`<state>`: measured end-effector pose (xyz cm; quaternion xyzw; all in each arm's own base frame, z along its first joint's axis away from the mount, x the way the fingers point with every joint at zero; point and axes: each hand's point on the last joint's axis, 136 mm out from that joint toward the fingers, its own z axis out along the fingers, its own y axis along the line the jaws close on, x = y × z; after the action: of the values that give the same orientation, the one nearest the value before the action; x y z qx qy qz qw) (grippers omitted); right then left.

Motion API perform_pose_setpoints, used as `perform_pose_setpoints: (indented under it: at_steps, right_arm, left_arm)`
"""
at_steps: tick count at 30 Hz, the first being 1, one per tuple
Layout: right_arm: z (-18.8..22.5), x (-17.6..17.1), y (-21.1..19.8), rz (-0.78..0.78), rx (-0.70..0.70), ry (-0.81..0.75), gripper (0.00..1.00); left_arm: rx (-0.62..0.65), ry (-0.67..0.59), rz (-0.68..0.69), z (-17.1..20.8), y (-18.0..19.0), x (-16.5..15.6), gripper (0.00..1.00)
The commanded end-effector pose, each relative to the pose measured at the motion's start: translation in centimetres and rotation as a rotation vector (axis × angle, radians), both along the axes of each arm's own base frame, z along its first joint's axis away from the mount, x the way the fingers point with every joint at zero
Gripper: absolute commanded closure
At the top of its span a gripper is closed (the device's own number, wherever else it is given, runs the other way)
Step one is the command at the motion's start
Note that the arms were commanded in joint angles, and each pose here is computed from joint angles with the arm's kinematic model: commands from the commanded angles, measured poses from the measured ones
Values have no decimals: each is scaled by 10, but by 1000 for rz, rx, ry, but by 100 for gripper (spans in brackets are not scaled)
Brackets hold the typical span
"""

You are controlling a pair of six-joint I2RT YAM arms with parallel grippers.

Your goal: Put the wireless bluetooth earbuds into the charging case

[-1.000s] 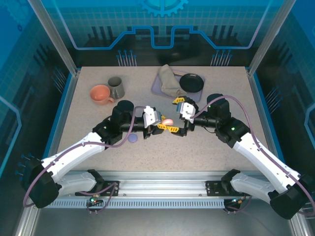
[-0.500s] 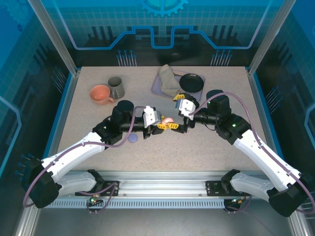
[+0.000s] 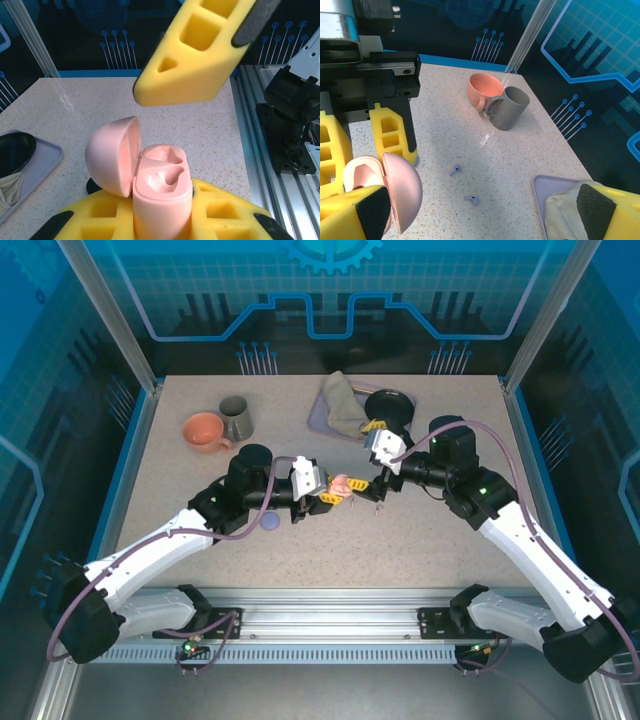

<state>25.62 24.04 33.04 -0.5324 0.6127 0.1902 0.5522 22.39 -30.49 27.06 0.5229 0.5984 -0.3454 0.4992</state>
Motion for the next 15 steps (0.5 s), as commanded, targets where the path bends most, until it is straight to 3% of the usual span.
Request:
perform_pose_setpoints:
  at_steps: [1,8,15]
  right_arm:
    - [14,-4,-5,-10,31,7,0]
    - [17,2,-24,-113,69,57,0]
    - [-6,45,-72,-528,186,333,0]
  left_arm:
    - [-18,-37,-46,12,-3,-9,100]
    - [-6,-38,-1,6,2,-5,100]
    - [-9,-28,59,2,16,-9,100]
